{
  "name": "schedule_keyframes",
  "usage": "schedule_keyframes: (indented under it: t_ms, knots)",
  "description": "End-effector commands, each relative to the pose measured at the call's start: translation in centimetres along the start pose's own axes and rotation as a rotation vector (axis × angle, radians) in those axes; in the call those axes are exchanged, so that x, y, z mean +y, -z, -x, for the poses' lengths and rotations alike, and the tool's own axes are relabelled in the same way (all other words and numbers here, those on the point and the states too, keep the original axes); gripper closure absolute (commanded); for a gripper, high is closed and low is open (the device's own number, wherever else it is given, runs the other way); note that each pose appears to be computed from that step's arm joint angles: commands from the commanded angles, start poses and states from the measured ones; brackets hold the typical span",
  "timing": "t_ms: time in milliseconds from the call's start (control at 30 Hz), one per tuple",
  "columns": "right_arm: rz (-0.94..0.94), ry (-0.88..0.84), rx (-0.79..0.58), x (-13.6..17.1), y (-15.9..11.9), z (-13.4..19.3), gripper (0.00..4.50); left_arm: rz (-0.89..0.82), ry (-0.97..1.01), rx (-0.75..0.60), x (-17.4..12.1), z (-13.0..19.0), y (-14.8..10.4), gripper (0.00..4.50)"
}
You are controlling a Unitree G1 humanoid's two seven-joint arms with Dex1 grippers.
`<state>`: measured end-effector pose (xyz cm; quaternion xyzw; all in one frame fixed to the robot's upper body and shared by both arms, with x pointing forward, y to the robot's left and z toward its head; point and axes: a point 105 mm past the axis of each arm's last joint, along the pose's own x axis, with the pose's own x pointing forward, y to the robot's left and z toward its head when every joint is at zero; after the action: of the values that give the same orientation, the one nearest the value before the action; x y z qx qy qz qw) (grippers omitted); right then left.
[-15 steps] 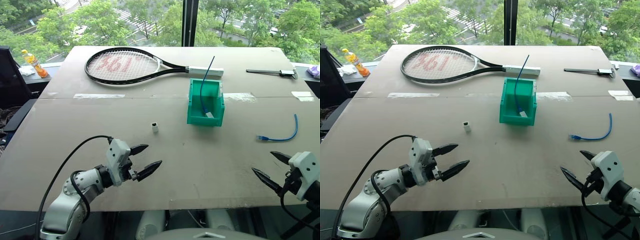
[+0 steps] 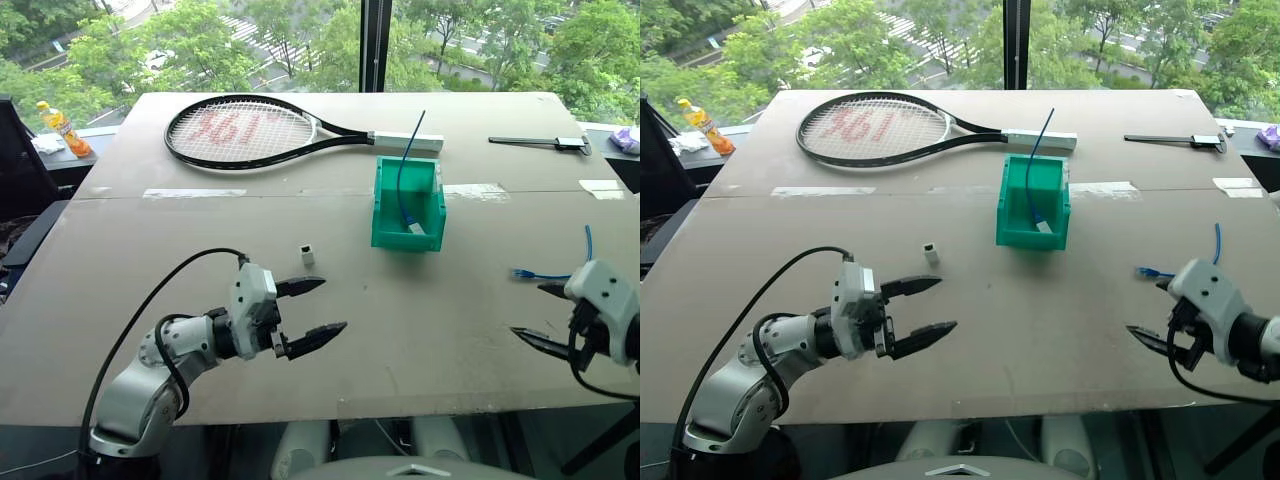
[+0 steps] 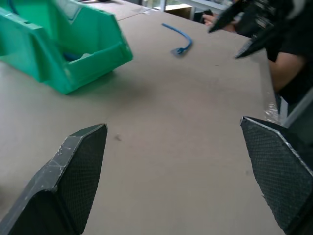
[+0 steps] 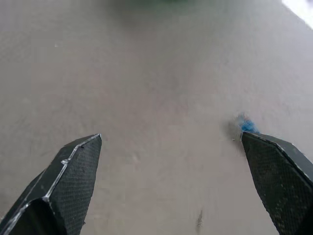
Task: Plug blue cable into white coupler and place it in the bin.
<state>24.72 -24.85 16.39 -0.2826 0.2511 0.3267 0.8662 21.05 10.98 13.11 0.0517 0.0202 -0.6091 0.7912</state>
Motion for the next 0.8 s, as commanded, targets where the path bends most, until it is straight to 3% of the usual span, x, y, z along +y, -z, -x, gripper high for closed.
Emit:
schedule_keyframes:
  t_ms: [33, 200, 433, 533, 667, 700, 800]
  knots:
    - [0.005, -0.036, 0.070, -1.9, 0.7, -1.0, 0.00, -0.066, 0.082, -0.032, -0.9, -0.5, -1.0, 0.04]
    - [0.030, -0.122, 0.180, -4.0, 2.3, -2.7, 0.00, -0.079, 0.101, -0.049, -1.0, -0.9, -1.3, 0.04]
    - [0.054, -0.160, 0.227, -5.9, 3.6, -5.0, 0.00, -0.079, 0.091, -0.064, -1.2, -1.2, -1.5, 0.04]
    - [0.061, -0.184, 0.256, -6.1, 4.6, -5.7, 0.86, -0.080, 0.077, -0.065, -0.9, -1.1, -1.5, 0.00]
    - [0.077, -0.214, 0.299, -6.0, 5.9, -6.2, 2.69, -0.082, 0.068, -0.065, -0.7, -1.2, -1.6, 0.00]
    - [0.085, -0.218, 0.311, -6.1, 6.2, -6.1, 3.34, -0.083, 0.065, -0.064, -0.6, -1.2, -1.6, 0.00]
    - [0.113, -0.240, 0.295, -5.8, 5.5, -6.0, 4.45, -0.084, 0.058, -0.067, -0.4, -1.3, -1.8, 0.00]
